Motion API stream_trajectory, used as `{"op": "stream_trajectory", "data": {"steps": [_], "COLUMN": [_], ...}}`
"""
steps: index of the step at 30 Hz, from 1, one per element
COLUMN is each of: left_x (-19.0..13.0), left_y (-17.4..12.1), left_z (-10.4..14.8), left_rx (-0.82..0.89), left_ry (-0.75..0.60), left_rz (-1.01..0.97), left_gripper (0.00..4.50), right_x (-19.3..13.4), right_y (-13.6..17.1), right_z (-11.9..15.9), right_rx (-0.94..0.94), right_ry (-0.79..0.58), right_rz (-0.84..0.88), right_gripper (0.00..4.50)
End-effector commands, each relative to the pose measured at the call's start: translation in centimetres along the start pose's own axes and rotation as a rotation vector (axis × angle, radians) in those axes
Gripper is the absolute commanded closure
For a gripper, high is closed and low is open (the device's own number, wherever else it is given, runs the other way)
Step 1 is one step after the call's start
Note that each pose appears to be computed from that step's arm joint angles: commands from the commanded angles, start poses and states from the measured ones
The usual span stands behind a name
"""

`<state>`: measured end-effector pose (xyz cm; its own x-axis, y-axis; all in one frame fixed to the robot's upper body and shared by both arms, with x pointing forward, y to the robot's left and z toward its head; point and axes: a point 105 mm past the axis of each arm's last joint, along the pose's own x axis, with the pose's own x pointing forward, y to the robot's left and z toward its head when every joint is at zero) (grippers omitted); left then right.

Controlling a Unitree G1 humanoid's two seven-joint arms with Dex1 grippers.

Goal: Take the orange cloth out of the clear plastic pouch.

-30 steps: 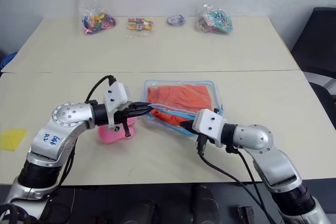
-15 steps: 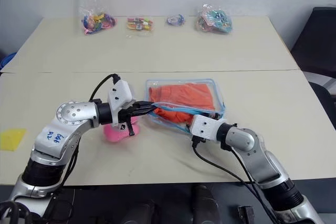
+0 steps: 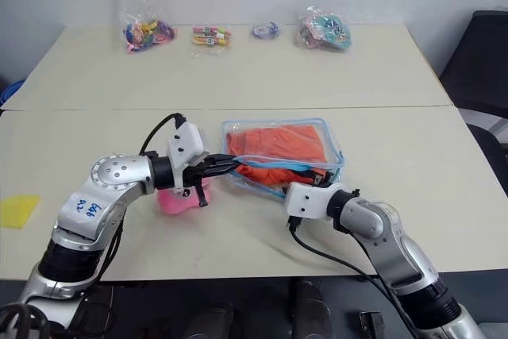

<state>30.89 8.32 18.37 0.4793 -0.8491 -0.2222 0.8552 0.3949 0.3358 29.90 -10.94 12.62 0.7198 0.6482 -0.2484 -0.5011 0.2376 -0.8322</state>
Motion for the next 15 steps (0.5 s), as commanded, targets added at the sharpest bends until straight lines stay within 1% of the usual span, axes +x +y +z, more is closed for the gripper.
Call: {"op": "stream_trajectory", "data": {"steps": [1, 3, 6, 7, 11, 15], "left_x": [0.0, 0.1, 0.2, 0.2, 0.2, 0.2], "left_y": [0.3, 0.2, 0.1, 0.1, 0.2, 0.2], "left_z": [1.6, 1.8, 1.9, 1.9, 1.9, 2.1], "left_rx": [0.049, 0.050, 0.051, 0.051, 0.049, 0.046], "left_ry": [-0.045, -0.052, -0.057, -0.057, -0.056, -0.061], "left_rz": [0.013, 0.009, 0.003, 0.003, 0.006, 0.008], "left_gripper": [4.50, 4.50, 4.50, 4.50, 4.50, 4.50], "right_x": [-0.1, 0.1, 0.3, 0.3, 0.4, 1.8], "right_y": [-0.6, -0.6, -1.0, -1.1, -1.1, -0.6], "right_z": [0.0, -0.3, -0.5, -0.4, -1.1, -2.0], "right_rx": [-0.045, -0.073, -0.110, -0.121, -0.111, -0.120], "right_ry": [0.016, 0.036, 0.047, 0.044, 0.078, 0.109], "right_rz": [-0.053, -0.071, -0.110, -0.120, -0.125, -0.103], "right_gripper": [1.73, 1.19, 0.14, 0.02, 0.02, 0.02]}}
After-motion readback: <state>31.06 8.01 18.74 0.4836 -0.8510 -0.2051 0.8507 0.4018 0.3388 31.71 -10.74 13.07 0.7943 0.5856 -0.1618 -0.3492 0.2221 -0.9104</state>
